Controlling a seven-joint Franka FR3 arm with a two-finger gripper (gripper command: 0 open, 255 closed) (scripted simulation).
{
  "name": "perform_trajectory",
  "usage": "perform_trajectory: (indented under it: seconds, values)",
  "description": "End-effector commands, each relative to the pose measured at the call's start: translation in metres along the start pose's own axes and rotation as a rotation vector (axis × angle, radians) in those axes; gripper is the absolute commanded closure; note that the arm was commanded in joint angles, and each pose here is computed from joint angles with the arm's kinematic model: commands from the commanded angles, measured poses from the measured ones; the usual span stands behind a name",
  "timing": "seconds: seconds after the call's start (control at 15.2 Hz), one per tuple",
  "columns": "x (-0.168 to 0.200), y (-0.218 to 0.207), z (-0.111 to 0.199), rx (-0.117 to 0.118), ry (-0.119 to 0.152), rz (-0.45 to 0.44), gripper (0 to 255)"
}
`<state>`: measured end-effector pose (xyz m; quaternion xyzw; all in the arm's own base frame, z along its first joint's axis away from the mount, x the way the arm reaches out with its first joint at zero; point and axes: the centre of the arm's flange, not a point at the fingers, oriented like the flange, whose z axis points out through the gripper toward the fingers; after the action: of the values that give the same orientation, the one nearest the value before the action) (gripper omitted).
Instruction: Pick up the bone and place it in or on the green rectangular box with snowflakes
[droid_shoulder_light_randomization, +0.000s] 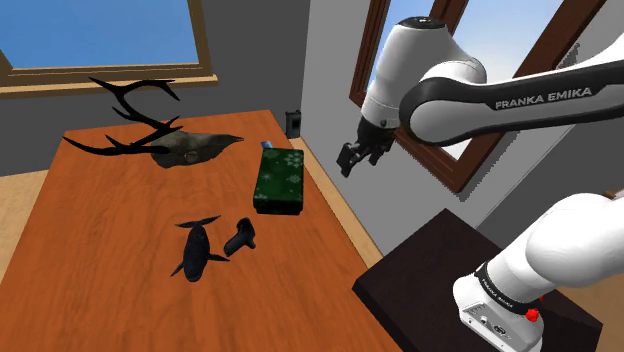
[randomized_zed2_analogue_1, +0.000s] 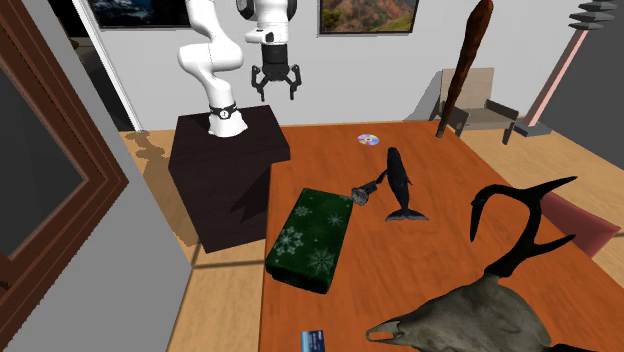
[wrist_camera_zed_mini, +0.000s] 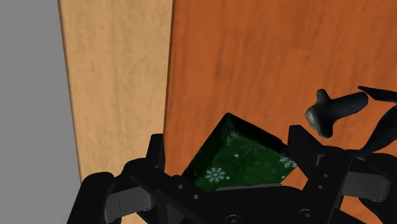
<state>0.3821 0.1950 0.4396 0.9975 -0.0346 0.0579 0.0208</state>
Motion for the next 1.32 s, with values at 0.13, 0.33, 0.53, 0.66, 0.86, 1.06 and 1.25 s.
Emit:
perform_trajectory:
  seconds: [0.13,0.33,0.53,0.66,0.86,1.06,1.25]
  values:
    - [0.011,-0.042,0.036,-0.004,-0.005,0.050,0]
    - [0.022,-0.071,0.062,-0.008,-0.008,0.085,0]
    - [0.033,-0.099,0.089,-0.013,-0.012,0.121,0]
    - [0.041,-0.117,0.107,-0.016,-0.014,0.145,0]
    - [0.054,-0.144,0.134,-0.021,-0.018,0.180,0]
    - [0.068,-0.170,0.161,-0.026,-0.021,0.216,0]
    - [0.082,-0.196,0.188,-0.030,-0.025,0.252,0]
